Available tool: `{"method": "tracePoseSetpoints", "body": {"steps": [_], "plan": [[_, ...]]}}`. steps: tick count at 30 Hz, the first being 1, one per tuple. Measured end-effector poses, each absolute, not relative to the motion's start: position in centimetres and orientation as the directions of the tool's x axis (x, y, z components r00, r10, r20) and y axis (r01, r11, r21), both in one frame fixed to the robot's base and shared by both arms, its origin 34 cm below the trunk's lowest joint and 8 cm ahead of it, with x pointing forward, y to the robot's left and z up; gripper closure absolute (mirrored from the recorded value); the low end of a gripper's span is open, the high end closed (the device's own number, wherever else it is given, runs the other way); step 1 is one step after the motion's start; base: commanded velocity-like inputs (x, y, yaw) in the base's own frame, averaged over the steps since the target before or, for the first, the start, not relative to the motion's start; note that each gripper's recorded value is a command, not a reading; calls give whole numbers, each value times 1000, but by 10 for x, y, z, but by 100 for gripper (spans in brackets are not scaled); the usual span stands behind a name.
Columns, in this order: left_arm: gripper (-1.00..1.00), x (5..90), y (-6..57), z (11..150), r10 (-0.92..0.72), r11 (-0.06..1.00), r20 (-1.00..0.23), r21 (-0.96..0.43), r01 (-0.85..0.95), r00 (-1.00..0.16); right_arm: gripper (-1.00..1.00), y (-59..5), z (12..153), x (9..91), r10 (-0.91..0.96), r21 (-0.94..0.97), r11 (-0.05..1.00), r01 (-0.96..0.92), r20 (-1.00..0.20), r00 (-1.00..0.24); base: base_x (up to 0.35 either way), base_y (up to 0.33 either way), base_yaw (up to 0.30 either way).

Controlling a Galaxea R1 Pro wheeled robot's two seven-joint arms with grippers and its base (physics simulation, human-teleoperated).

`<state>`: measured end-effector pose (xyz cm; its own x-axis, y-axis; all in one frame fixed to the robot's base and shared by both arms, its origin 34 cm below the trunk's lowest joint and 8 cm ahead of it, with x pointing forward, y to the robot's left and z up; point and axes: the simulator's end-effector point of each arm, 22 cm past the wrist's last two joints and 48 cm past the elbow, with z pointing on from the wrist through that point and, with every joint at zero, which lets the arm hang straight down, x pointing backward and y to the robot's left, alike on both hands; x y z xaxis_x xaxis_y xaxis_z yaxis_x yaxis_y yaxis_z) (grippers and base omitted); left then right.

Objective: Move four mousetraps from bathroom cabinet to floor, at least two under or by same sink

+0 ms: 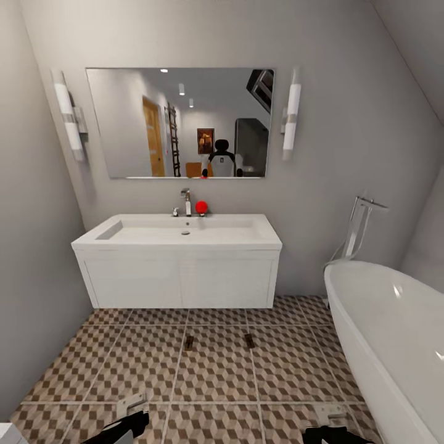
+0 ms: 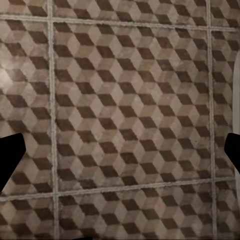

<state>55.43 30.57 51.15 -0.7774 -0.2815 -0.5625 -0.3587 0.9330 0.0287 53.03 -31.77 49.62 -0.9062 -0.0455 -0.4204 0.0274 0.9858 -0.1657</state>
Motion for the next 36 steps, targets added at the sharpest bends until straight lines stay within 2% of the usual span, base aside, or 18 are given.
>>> {"method": "tracePoseSetpoints", "body": {"steps": [16, 36], "plan": [[-100, 484, 304, 501, -281, 933, -478, 65, -353, -832, -100, -322, 488, 457, -45, -171, 985, 13, -331, -942, 0, 0, 0], [-100, 423, 301, 509, -283, 934, -403, 91, -346, -870, -100, -320, 501, 403, -43, -167, 986, 1, -265, -963, 0, 0, 0]]}}
